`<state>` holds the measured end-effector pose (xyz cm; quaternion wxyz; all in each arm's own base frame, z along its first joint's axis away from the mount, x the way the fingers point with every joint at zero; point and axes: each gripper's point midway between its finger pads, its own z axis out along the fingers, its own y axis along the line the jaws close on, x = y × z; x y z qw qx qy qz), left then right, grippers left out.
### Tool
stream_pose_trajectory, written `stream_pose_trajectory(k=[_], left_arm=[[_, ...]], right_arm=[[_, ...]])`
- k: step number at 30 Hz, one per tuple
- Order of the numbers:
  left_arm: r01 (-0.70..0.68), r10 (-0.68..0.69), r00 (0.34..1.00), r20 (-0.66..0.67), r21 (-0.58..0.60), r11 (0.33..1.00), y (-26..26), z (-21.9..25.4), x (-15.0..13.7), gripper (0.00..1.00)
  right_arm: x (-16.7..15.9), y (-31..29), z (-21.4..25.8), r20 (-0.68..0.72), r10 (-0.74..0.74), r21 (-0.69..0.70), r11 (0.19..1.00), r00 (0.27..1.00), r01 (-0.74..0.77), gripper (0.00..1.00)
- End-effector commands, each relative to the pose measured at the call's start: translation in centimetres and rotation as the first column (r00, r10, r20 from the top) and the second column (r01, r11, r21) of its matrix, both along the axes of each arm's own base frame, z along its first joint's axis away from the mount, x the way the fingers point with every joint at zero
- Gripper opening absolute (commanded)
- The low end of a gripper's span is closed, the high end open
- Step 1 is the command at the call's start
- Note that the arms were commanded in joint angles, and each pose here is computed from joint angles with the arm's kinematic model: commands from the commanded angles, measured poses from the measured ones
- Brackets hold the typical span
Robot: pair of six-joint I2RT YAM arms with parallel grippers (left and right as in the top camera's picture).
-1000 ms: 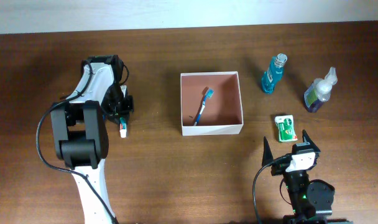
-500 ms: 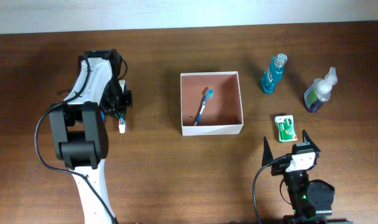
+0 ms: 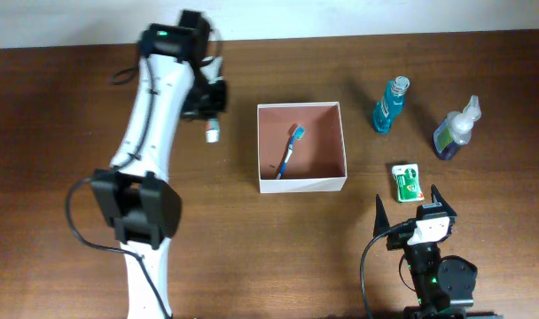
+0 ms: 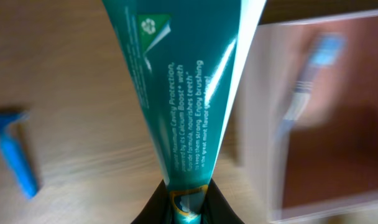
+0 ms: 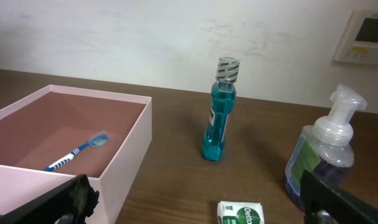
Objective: Pack container
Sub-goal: 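Lift the toothpaste tube into the pink box and release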
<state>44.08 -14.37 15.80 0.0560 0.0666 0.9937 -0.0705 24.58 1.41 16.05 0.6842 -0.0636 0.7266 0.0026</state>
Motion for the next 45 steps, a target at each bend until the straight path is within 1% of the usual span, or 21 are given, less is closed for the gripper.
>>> stream_pose_trajectory(k=[1, 6, 13, 21, 26, 33, 45], left_arm=[[0.104, -0.1, 0.993, 0.064, -0.064, 0.993, -4.8, 2.4, -1.1, 0.11], [0.194, -0.187, 0.978, 0.094, -0.066, 0.979, -9.2, 1.6, -1.8, 0.12], [0.236, -0.232, 0.967, 0.11, -0.026, 0.971, -11.2, 0.1, -1.7, 0.12], [0.239, -0.238, 0.97, 0.059, -0.009, 0.971, -11.5, -2.9, -1.4, 0.12], [0.261, -0.26, 0.965, 0.04, 0.0, 0.965, -11.6, -3.9, -1.4, 0.12], [0.267, -0.267, 0.963, -0.028, 0.017, 0.963, -11.6, -6.2, -2.1, 0.14], [0.327, -0.323, 0.942, -0.091, 0.036, 0.944, -11.6, -7.1, -3.7, 0.14]], right_arm=[[0.0, 0.0, -0.2, -0.001, 0.003, -0.006, 1.0, 1.0, -0.003, 0.98], [0.0, 0.0, -0.2, -0.001, 0.003, -0.006, 1.0, 1.0, -0.003, 0.98], [0.0, 0.0, -0.2, -0.001, 0.003, -0.006, 1.0, 1.0, -0.003, 0.98], [0.0, 0.0, -0.2, -0.001, 0.003, -0.006, 1.0, 1.0, -0.003, 0.98], [0.0, 0.0, -0.2, -0.001, 0.003, -0.006, 1.0, 1.0, -0.003, 0.98], [0.0, 0.0, -0.2, -0.001, 0.003, -0.006, 1.0, 1.0, -0.003, 0.98], [0.0, 0.0, -0.2, -0.001, 0.003, -0.006, 1.0, 1.0, -0.003, 0.98]])
